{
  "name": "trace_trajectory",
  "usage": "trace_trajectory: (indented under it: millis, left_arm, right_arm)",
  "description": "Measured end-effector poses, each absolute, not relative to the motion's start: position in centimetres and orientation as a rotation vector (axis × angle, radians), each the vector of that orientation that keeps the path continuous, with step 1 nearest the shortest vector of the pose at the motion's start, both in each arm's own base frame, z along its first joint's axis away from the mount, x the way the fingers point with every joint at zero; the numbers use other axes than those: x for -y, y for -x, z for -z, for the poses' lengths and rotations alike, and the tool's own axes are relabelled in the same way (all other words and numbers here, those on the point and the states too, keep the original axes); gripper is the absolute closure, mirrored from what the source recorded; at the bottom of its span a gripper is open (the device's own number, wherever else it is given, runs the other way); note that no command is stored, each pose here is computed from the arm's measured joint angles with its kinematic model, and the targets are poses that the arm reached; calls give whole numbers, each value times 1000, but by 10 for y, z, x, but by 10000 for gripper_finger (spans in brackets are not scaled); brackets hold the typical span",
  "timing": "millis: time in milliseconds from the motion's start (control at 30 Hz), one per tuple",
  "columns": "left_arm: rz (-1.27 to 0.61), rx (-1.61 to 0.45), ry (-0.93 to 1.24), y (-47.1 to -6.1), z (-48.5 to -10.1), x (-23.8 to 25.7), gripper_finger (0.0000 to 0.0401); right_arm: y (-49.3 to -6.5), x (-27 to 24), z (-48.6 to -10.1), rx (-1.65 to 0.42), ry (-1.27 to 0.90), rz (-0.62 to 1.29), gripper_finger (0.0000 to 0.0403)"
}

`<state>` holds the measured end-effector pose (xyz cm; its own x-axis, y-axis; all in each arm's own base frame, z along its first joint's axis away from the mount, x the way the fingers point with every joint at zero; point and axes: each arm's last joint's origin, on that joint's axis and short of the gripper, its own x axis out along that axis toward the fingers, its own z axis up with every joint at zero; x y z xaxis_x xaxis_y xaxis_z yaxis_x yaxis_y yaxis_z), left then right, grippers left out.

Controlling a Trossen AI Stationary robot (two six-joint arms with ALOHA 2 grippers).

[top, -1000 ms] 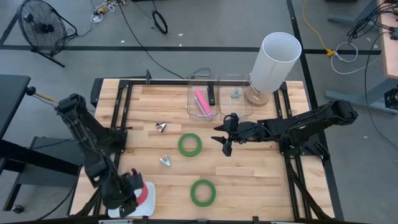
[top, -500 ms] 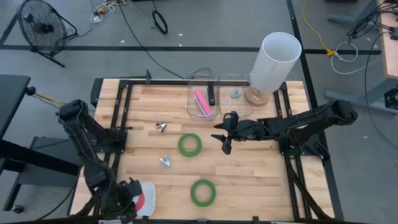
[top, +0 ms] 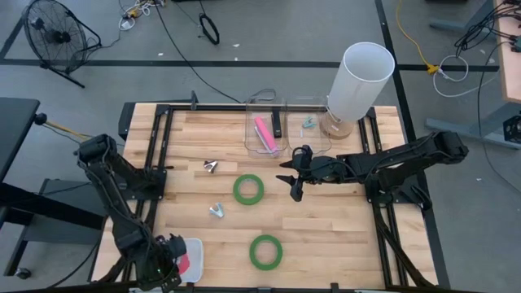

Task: Pick and place Stapler, Stapler remover, tape
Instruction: Put the pink tape into the white bin

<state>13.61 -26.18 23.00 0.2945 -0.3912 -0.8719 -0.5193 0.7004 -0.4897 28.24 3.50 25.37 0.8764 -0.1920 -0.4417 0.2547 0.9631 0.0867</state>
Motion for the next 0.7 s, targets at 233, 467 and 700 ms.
trace_trajectory:
  millis: [233, 467, 700]
  left_arm:
    - [-131, -1323, 827, -135, -228, 259, 267]
    - [-147, -1328, 813, -134, -228, 257, 349]
    - [-76, -1301, 881, -138, -232, 264, 387]
  right_arm:
    - [-282, -35, -254, -445, -144, 234, 202]
    - [-282, -35, -254, -445, -143, 233, 202]
    - [-282, -35, -254, -445, -144, 233, 202]
